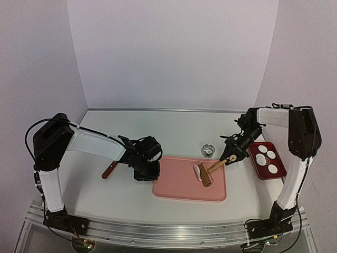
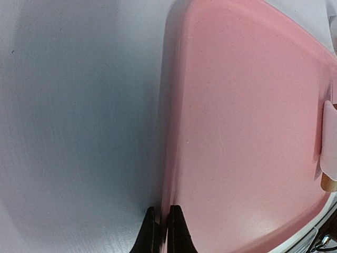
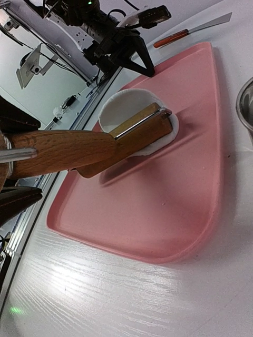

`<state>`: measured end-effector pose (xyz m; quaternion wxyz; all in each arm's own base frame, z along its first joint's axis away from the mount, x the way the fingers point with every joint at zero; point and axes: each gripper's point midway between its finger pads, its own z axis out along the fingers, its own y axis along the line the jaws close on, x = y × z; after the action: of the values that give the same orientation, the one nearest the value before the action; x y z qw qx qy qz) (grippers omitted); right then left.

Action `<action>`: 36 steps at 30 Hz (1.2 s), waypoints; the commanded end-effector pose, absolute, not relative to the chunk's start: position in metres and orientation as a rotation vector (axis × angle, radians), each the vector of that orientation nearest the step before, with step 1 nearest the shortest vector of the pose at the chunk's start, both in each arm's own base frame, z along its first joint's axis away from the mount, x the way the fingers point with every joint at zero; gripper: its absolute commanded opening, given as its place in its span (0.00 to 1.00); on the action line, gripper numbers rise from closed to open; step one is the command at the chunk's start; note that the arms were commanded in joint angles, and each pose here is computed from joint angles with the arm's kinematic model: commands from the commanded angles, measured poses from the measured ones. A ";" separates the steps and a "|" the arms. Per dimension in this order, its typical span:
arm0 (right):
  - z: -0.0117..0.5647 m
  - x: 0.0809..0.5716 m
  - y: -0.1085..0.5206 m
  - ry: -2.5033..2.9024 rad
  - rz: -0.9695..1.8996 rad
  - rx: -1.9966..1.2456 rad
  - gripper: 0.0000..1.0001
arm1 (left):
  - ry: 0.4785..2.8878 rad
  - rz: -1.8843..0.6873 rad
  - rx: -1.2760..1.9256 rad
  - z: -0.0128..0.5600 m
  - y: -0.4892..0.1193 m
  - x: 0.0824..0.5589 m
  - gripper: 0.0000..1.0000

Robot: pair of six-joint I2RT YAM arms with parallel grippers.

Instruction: Roll out the dumpling wrappers from the dough

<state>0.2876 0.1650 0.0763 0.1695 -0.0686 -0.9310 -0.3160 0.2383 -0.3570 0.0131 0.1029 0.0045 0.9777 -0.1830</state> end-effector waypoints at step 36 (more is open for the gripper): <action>0.128 0.327 0.148 -2.938 -0.915 -0.190 0.00 | 2.985 -0.574 0.199 0.012 -0.324 0.191 0.00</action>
<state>0.3059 0.1397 0.0939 0.1097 -0.0891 -0.9481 -0.2847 0.2245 -0.3364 0.0129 0.0853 0.0394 0.9754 -0.1993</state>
